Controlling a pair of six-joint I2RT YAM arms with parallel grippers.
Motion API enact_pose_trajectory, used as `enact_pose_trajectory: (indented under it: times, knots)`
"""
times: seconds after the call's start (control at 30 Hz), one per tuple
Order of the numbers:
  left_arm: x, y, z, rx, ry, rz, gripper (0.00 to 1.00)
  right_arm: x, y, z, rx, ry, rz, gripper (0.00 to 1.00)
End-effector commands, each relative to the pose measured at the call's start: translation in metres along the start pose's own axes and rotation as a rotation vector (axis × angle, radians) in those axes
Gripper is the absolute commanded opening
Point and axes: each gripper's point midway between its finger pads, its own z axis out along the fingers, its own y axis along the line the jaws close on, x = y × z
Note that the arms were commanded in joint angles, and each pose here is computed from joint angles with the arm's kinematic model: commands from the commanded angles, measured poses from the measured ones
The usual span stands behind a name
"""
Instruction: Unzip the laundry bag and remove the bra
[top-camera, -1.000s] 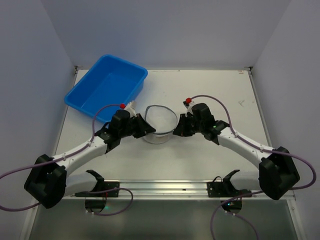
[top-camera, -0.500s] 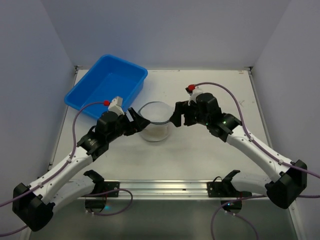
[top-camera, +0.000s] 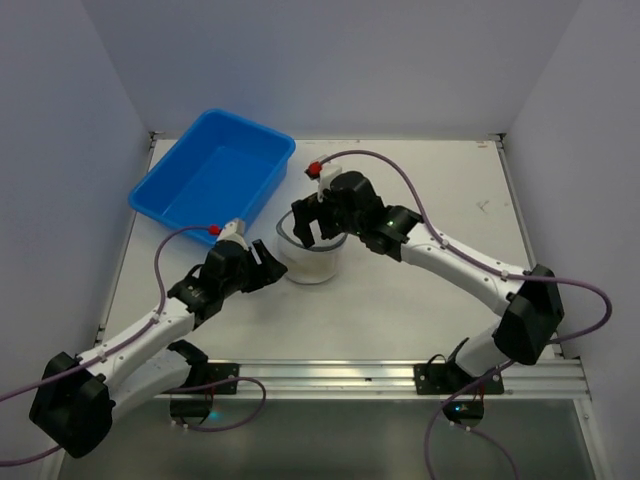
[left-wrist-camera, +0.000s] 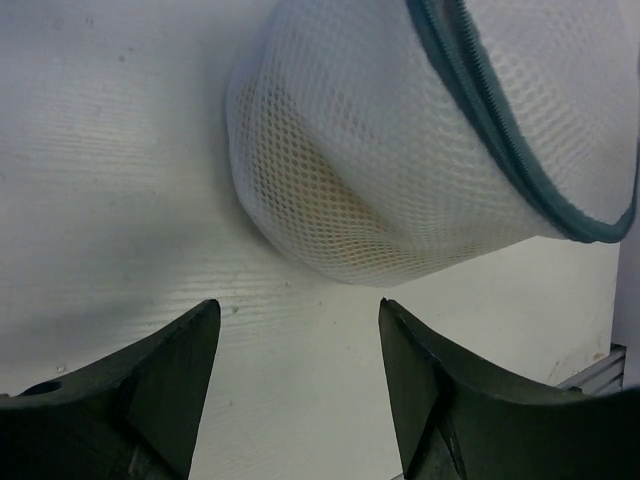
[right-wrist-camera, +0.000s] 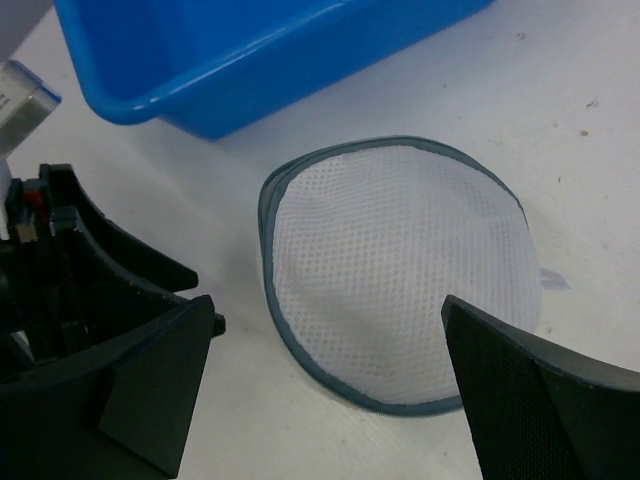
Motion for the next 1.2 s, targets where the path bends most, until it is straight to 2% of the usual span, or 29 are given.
enact_pose_trajectory:
  times: [0.0,0.2,0.33,0.43,0.47,0.53,0.57,0.63,0.67,0.83,0.87,1.03,1.17]
  knots:
    - [-0.009,-0.004,0.006,0.048,-0.066,0.009,0.68,-0.019,0.004,0.013,0.035,-0.06,-0.141,0.98]
    - [0.007,0.011,0.028,0.039,-0.04,0.004,0.66,0.022,-0.012,0.051,0.091,0.036,-0.16,0.97]
    - [0.016,0.017,0.04,0.029,-0.018,-0.008,0.64,0.054,-0.026,0.06,0.152,0.092,-0.129,0.92]
    - [0.018,0.019,0.043,0.026,-0.015,-0.016,0.62,0.065,-0.031,0.055,0.169,0.086,-0.095,0.79]
    - [0.018,0.019,0.044,0.026,-0.015,-0.019,0.6,0.07,-0.031,0.054,0.164,0.083,-0.082,0.68]
    - [0.018,0.019,0.046,0.024,-0.015,-0.023,0.56,0.068,-0.03,0.049,0.158,0.062,-0.071,0.56]
    - [0.018,0.019,0.046,0.024,-0.015,-0.026,0.55,0.074,-0.032,0.047,0.162,0.072,-0.067,0.43]
    - [0.021,0.015,0.047,0.043,0.005,-0.029,0.52,0.075,-0.032,0.045,0.161,0.067,-0.062,0.32]
    - [0.022,0.013,0.047,0.047,0.01,-0.032,0.5,0.076,-0.031,0.044,0.16,0.067,-0.057,0.23]
    - [0.023,0.013,0.049,0.046,0.016,-0.039,0.49,0.082,-0.028,0.042,0.139,0.072,-0.023,0.06]
    - [0.023,0.014,0.049,0.043,0.015,-0.042,0.49,0.083,-0.027,0.041,0.135,0.07,-0.009,0.0]
    - [0.023,0.02,0.05,0.019,0.008,-0.052,0.44,0.08,-0.027,0.028,0.135,0.036,0.043,0.0]
    - [0.025,0.03,0.051,-0.022,-0.001,-0.07,0.38,0.051,-0.023,-0.005,0.056,-0.099,0.168,0.0]
